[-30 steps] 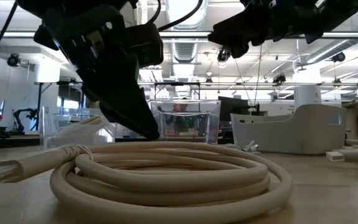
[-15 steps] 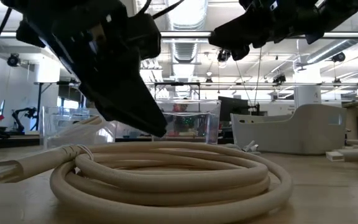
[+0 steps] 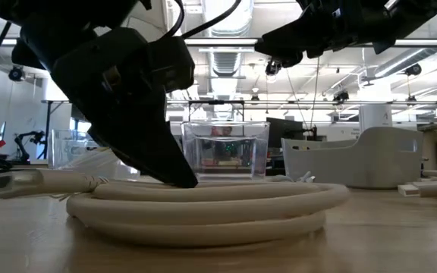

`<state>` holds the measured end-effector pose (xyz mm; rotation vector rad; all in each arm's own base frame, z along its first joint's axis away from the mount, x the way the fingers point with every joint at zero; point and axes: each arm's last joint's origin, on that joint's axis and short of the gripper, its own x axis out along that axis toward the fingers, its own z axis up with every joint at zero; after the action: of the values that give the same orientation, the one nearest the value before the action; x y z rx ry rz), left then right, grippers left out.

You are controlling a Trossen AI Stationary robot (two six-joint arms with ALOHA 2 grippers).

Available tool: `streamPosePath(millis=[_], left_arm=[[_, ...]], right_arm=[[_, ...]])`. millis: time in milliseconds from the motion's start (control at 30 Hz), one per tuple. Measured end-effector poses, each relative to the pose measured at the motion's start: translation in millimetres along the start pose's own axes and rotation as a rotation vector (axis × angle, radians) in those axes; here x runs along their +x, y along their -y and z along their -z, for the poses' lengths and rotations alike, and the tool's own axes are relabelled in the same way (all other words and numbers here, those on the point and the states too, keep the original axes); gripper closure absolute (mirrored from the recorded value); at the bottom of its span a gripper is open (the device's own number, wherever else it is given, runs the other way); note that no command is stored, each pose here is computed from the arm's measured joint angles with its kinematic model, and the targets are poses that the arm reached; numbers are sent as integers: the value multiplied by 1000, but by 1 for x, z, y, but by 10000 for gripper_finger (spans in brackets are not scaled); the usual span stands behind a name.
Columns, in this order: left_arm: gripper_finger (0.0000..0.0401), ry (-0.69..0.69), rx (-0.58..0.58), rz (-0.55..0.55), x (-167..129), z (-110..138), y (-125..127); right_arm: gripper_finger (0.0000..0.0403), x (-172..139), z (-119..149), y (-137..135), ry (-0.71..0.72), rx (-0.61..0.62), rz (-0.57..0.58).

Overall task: Pick & Place USB Port
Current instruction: Put the brown HDMI cable into the white bin

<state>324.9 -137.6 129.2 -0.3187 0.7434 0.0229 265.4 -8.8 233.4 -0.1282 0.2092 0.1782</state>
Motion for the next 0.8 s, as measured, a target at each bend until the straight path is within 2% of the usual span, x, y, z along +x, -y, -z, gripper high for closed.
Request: streamPosePath(millis=[333,500,600,700,800], left_arm=[[250,28,-39,-2,-1,-9,3],[250,13,-77,-22,6,-2,0],[251,7,-53,-30,10,2,0],[268,13,-19,-46,10,3,-1],[303,23,-5,-69,10,2,-1]], right_arm=[[236,0,0,0,1,-5,0],[236,0,0,0,2,-5,0],[236,0,0,0,0,-5,0],[236,0,0,0,-1,-1,0],[236,0,0,0,-2,0,0]])
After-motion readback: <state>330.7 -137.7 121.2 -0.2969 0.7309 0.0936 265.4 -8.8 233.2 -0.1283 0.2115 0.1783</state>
